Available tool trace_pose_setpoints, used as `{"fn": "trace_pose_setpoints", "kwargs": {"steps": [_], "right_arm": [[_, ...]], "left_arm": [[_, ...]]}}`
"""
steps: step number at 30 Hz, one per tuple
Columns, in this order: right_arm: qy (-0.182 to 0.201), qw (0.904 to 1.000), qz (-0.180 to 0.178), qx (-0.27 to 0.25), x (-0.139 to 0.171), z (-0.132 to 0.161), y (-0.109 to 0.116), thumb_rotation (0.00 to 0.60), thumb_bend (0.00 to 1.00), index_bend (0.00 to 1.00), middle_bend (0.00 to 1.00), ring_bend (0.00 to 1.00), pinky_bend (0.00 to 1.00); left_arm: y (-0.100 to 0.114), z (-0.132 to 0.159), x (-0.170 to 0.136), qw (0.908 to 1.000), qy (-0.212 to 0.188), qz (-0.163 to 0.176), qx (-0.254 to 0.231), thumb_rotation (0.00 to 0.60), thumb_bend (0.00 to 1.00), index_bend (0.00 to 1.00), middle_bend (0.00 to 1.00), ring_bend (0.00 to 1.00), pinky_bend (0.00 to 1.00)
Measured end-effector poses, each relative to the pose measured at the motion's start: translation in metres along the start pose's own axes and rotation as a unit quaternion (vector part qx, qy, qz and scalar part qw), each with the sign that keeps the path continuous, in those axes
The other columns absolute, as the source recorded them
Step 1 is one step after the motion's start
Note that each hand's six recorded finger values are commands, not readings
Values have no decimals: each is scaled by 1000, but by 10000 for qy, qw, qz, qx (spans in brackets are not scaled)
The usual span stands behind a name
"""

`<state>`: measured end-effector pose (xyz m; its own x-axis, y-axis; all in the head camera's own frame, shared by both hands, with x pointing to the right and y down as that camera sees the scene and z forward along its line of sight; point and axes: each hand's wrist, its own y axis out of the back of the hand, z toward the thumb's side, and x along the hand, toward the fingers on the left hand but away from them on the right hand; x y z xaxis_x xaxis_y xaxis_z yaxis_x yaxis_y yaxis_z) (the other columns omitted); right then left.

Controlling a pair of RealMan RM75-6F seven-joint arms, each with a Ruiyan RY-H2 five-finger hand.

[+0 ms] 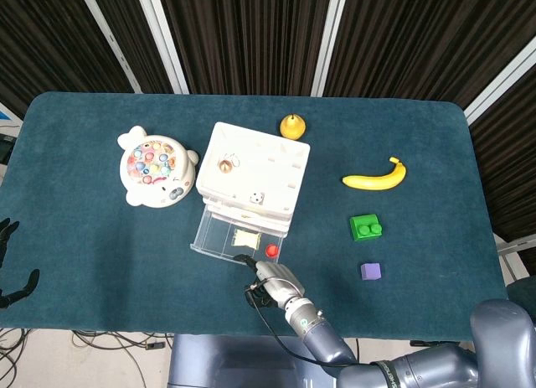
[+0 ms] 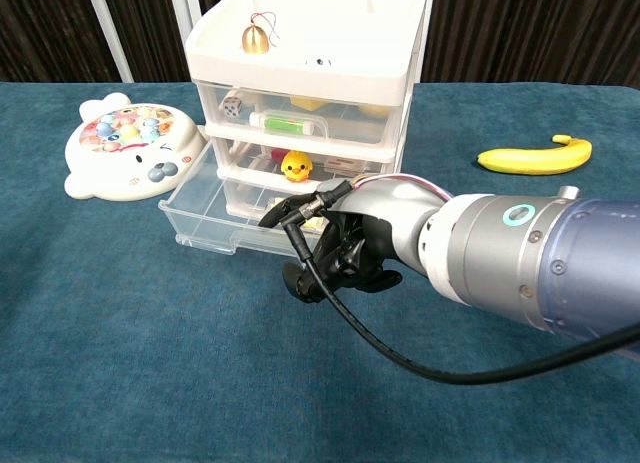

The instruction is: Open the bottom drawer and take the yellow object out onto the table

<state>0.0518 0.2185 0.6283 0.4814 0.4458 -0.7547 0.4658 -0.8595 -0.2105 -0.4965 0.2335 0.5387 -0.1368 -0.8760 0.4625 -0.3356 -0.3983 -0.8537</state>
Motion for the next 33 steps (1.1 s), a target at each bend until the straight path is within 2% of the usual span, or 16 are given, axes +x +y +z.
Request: {"fn": "trace_pose_setpoints", "kwargs": {"steps": [21,33], "right_arm": [[20,10000,32,38,4,2,-2,600,648,172,978,1000,1000],[157,9998,-44,-125,12,6,3,600,496,173,1000,1000,1000]], "left_arm": [[0,0,0,10000,12,0,3,600,370,27,0,0,0],[0,0,0,10000,9,-1,-1,600,370,27,0,0,0]]}}
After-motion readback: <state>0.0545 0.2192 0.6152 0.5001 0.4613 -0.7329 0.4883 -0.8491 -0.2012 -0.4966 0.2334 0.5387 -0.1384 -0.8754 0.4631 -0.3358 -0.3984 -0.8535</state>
